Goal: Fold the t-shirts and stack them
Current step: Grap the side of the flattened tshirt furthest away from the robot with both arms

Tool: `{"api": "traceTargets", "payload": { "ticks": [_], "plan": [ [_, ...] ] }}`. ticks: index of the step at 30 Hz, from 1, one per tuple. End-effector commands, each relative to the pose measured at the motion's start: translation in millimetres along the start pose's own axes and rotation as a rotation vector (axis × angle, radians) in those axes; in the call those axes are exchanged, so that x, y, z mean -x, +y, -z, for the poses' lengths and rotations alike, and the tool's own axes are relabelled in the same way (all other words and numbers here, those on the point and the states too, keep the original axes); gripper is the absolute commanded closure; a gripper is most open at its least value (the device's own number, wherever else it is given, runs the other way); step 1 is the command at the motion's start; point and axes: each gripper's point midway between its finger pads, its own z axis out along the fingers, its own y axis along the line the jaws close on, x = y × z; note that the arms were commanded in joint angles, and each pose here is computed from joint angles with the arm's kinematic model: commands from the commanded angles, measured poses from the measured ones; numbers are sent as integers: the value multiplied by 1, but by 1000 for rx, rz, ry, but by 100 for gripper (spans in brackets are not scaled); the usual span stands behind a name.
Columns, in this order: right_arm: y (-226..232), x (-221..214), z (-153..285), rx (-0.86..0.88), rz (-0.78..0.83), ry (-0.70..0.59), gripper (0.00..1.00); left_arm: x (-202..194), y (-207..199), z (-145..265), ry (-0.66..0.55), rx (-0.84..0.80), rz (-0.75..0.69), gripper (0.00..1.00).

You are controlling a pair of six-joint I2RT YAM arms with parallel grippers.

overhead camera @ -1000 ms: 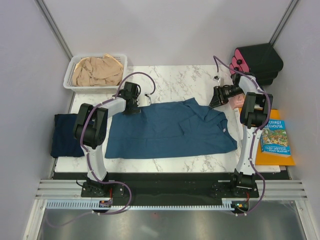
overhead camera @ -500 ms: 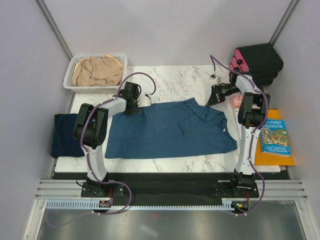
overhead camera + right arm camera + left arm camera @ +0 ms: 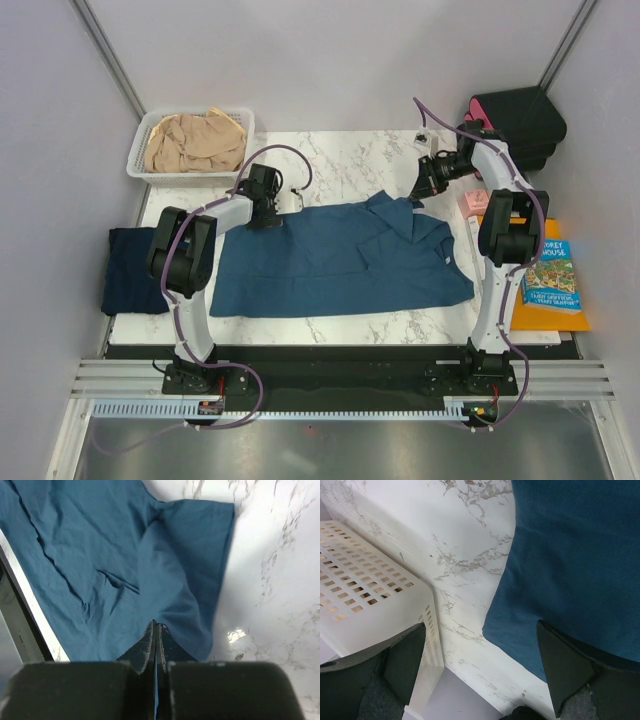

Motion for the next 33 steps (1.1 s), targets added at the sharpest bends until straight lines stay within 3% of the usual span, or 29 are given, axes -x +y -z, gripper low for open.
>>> {"api": "traceTargets", "payload": {
  "ticks": [1, 8, 23, 33],
  "plan": [
    [27, 33, 28, -26, 149, -79, 100, 10, -27, -11, -29, -84, -24, 1],
    [32, 22, 28, -19, 179, -39, 100, 11, -28, -10, -30, -86, -23, 1],
    [91, -59, 13, 133, 413, 299, 100, 9, -29, -9, -23, -85, -23, 1],
    [116, -95, -15, 222, 433, 432, 98, 9, -29, -6, -25, -80, -23, 1]
  ]
}}
